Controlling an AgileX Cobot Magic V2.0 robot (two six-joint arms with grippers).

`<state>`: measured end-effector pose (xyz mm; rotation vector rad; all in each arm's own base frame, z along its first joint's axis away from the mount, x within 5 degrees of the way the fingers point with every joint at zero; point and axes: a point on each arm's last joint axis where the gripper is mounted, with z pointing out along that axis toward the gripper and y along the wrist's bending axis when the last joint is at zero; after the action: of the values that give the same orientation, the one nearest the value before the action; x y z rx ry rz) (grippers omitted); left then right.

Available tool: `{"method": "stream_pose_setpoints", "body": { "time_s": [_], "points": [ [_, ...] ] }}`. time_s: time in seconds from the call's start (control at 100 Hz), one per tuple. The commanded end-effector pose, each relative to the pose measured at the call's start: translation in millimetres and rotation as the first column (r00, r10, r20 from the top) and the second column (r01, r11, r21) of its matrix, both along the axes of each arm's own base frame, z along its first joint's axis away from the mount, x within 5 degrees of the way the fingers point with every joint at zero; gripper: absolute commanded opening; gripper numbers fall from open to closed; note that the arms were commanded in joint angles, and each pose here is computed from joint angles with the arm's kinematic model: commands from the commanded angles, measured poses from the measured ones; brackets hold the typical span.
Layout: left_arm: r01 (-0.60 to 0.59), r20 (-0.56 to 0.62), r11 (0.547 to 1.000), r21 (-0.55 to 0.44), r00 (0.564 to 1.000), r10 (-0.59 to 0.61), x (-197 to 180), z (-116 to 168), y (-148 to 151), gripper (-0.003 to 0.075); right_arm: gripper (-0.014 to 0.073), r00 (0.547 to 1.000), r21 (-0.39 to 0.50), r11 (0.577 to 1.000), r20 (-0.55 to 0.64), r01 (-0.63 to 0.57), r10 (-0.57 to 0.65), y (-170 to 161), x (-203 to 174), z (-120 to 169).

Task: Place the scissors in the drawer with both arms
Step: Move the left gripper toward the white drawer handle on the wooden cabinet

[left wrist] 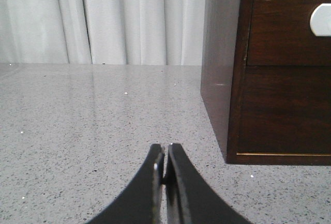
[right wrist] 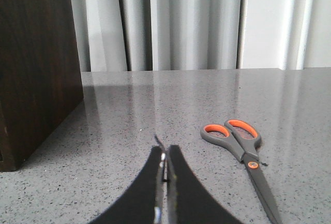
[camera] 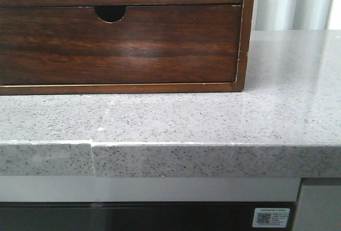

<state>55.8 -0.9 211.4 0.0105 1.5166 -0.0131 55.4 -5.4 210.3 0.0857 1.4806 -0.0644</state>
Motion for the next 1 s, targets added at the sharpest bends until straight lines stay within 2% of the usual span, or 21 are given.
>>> {"method": "stream_pose_setpoints", "body": {
  "time_s": [0.0,0.81,0.99],
  "points": [
    [0.001,0.075,1.000,-0.018,0.997,0.001,-1.3,-3.3,0.2,-0.0020,-0.0069,0.997,-0.019,1.000,0.081,0.005,-0.003,0.1,-1.9,2.7],
    [0.001,0.078,1.000,-0.020,0.997,0.001,-1.4,-3.0,0.2,-0.0020,-0.0069,0.996,-0.019,1.000,0.086,0.005,-0.003,0.2,-2.0,3.0],
    [0.006,0.127,0.998,-0.056,0.992,0.001,-3.9,10.4,0.4,-0.0020,-0.0069,1.000,-0.013,1.000,0.021,0.007,-0.007,0.0,-2.9,6.4]
  ]
}}
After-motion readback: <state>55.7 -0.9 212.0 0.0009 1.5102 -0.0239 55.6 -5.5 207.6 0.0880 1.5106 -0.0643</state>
